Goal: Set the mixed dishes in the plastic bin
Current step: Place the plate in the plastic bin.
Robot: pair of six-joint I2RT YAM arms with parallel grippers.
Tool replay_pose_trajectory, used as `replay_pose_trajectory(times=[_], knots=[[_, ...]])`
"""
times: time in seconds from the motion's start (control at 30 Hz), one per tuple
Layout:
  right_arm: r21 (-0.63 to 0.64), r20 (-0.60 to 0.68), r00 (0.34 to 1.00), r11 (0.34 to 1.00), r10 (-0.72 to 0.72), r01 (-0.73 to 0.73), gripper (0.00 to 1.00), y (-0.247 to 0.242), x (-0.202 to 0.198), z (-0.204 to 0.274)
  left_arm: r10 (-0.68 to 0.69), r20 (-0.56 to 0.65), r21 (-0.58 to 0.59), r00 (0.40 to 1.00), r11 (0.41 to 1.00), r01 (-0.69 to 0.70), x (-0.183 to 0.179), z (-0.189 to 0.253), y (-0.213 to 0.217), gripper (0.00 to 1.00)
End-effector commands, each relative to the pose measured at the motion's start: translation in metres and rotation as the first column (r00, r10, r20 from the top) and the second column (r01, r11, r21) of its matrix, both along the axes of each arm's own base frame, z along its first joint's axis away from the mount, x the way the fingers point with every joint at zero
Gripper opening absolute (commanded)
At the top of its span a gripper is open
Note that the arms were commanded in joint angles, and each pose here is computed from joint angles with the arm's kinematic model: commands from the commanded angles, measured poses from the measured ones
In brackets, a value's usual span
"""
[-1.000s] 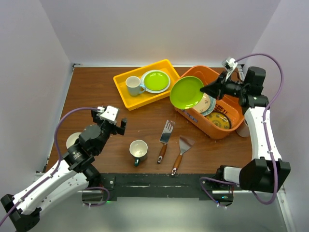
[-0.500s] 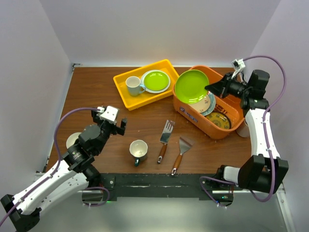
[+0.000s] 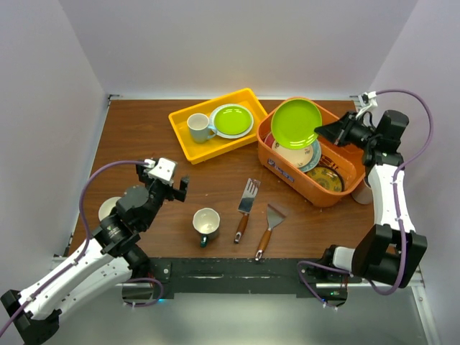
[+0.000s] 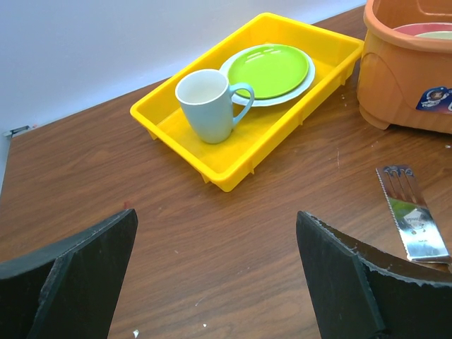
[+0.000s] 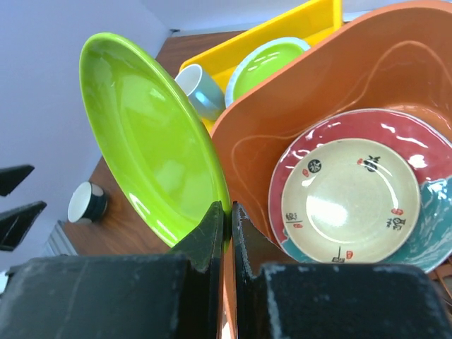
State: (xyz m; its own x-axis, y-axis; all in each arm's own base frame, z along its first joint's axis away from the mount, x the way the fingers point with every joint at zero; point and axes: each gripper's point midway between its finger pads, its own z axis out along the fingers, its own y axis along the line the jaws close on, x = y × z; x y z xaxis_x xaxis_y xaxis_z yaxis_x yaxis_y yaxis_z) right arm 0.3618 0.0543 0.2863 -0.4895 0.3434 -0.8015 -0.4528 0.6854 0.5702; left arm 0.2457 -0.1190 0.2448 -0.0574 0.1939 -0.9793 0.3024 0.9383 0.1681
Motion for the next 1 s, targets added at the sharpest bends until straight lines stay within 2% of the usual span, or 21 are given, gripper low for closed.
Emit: replay_pose_trajectory(times=[0.0, 0.37, 0.97], knots=[[0.037, -0.012, 0.998, 0.997, -0.069, 0.069, 0.0, -0.014, 0.012, 0.001, -0.003, 0.038, -0.031, 0.999, 1.0, 0.004, 0.001, 0.011, -0.001, 1.0], [0.062, -0.102, 0.983, 0.985, -0.153, 0.16, 0.0, -0.036, 0.024, -0.025, -0.011, 0.04, -0.032, 0.999, 0.999, 0.012, 0.001, 0.012, -0.002, 1.0], [0.058, -0.168, 0.964, 0.974, -0.208, 0.221, 0.0, -0.048, 0.03, -0.049, -0.015, 0.037, -0.031, 0.999, 0.999, 0.017, 0.001, 0.012, -0.003, 1.0]])
